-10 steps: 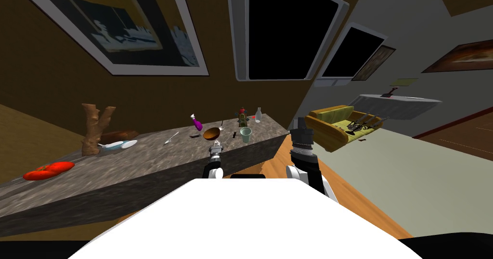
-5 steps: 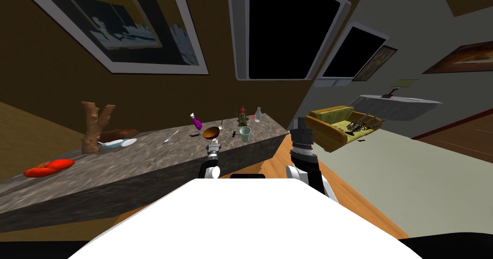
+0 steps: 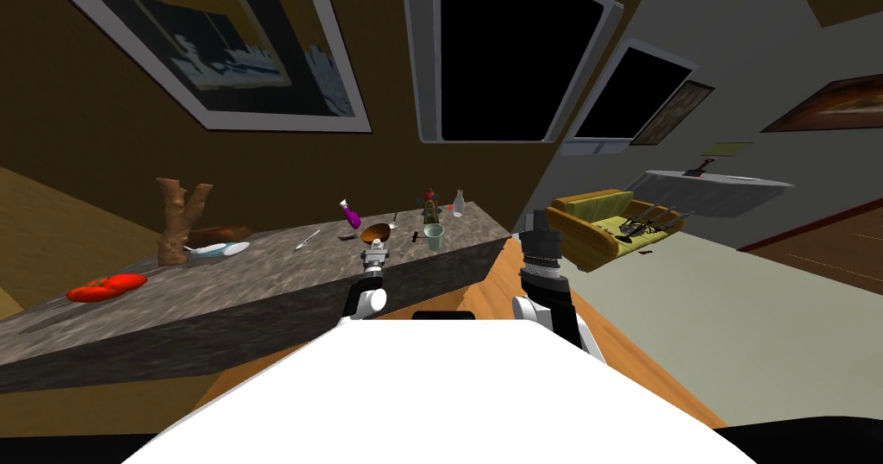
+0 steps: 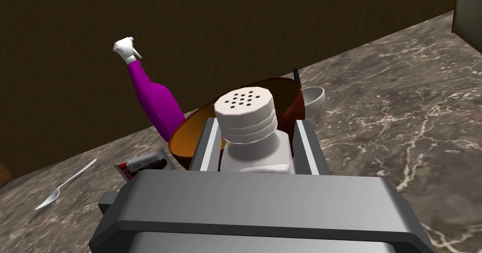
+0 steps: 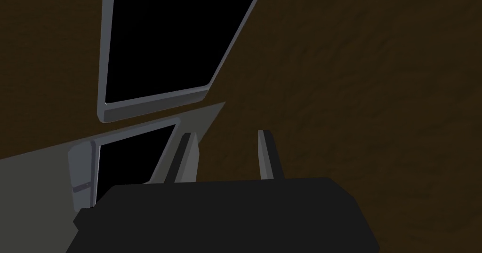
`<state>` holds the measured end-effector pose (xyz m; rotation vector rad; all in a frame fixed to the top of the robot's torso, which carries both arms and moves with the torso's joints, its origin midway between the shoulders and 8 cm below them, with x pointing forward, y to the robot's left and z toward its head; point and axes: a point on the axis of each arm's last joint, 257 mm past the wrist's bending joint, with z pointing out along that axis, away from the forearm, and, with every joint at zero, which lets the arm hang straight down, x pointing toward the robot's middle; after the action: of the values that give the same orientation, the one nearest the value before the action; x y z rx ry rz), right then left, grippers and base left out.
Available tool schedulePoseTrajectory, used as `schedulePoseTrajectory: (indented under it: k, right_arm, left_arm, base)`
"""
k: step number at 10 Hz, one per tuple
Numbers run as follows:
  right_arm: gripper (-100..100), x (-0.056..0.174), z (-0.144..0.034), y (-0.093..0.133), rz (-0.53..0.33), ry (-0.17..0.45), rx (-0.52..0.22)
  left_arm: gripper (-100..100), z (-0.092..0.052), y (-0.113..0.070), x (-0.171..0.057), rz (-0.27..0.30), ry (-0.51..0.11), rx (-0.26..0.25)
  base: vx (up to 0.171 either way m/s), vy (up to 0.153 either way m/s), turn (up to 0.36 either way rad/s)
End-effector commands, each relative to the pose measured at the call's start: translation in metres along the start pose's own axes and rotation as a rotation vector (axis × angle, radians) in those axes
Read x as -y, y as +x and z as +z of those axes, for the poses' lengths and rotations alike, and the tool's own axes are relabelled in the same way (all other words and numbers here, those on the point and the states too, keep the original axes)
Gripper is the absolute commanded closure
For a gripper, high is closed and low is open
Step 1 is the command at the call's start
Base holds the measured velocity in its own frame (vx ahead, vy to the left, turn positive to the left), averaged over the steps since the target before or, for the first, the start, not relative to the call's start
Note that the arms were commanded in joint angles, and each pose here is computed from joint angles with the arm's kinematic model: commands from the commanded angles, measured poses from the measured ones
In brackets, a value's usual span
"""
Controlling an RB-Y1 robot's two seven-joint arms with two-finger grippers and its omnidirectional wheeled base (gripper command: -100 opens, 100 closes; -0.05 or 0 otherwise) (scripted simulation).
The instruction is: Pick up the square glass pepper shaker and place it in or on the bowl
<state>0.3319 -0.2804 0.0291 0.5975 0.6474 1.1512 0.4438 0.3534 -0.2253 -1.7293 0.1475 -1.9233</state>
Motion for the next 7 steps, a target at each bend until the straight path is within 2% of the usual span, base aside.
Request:
schedulePoseTrajectory:
  k: [1, 2, 4, 7]
  right_arm:
    - [0, 0.0, 0.0, 0.0, 0.0, 0.0, 0.0]
    - [0, 0.0, 0.0, 0.0, 0.0, 0.0, 0.0]
    - [0, 0.0, 0.0, 0.0, 0.0, 0.0, 0.0]
    - [0, 0.0, 0.0, 0.0, 0.0, 0.0, 0.0]
  left_arm:
    - [100, 0.009, 0.012, 0.014, 0.014, 0.013, -0.016]
    - [100, 0.017, 0.024, 0.028, 0.028, 0.029, -0.034]
    - [100, 0.024, 0.034, 0.043, 0.039, 0.044, -0.047]
    - [100, 0.034, 0.046, 0.068, 0.051, 0.069, -0.055]
  base:
    - [-0.048, -0.05, 0.016]
    - [-0.06, -0.061, 0.027]
    - [-0.062, -0.053, 0.016]
    - [-0.021, -0.019, -0.011]
